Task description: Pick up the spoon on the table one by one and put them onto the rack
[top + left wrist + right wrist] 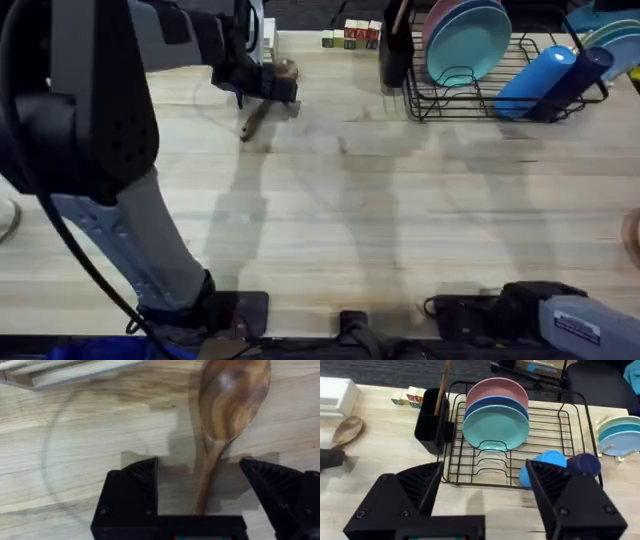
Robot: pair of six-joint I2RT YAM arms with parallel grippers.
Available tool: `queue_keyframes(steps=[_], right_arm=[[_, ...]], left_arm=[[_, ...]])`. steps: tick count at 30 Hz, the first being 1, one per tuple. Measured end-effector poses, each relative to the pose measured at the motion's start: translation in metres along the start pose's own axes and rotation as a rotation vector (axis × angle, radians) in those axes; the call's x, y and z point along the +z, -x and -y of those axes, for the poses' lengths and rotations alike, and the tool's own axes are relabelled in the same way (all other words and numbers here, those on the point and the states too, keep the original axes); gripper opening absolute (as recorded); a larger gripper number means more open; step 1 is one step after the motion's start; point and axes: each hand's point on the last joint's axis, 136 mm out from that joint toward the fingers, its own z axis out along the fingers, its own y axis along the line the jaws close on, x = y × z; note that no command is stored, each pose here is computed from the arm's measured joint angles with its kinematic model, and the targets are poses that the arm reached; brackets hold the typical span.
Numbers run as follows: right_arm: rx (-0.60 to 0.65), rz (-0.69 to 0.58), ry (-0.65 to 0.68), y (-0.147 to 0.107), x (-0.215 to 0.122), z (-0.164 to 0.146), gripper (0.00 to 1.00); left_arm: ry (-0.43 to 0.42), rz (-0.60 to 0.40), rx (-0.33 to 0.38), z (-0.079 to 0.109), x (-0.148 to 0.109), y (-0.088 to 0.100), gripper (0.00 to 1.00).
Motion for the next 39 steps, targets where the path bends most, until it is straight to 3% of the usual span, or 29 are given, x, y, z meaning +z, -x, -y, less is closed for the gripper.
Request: queue_keyframes(steps=[5, 8, 11, 12, 18, 26, 33, 37, 39], right_arm=[[0.0, 0.0, 0.0, 0.0, 0.0, 0.0, 0.996], [0.0, 0.0, 0.0, 0.0, 0.0, 0.0, 0.996], [0.0, 0.0, 0.0, 0.0, 0.0, 0.0, 0.996], [0.0, 0.0, 0.0, 0.0, 0.0, 0.0, 0.996], [0.0, 0.0, 0.0, 0.0, 0.0, 0.0, 0.996], [0.0, 0.0, 0.0, 0.0, 0.0, 0.0, 0.996], [0.0, 0.0, 0.0, 0.0, 0.0, 0.0, 0.996], [0.0, 0.0, 0.0, 0.0, 0.0, 0.0, 0.996], [0.0, 0.0, 0.0, 0.0, 0.0, 0.0, 0.996]], left_arm=[[-0.001, -0.004, 0.0, 0.0, 0.0, 0.0, 0.95], [-0.004, -0.004, 0.001, 0.001, 0.0, 0.0, 0.871], [-0.007, -0.003, 0.002, 0.001, 0.0, 0.0, 0.618], [-0.012, -0.005, 0.003, 0.002, 0.0, 0.0, 0.429], [-0.03, -0.012, 0.003, 0.006, -0.001, -0.001, 0.062], [-0.032, -0.012, 0.007, 0.008, -0.002, -0.001, 0.049], [-0.042, 0.004, 0.039, 0.024, -0.021, 0.001, 0.04], [-0.053, 0.106, 0.073, 0.04, -0.048, 0.025, 0.04], [-0.089, 0.324, 0.144, 0.078, -0.102, 0.072, 0.043]])
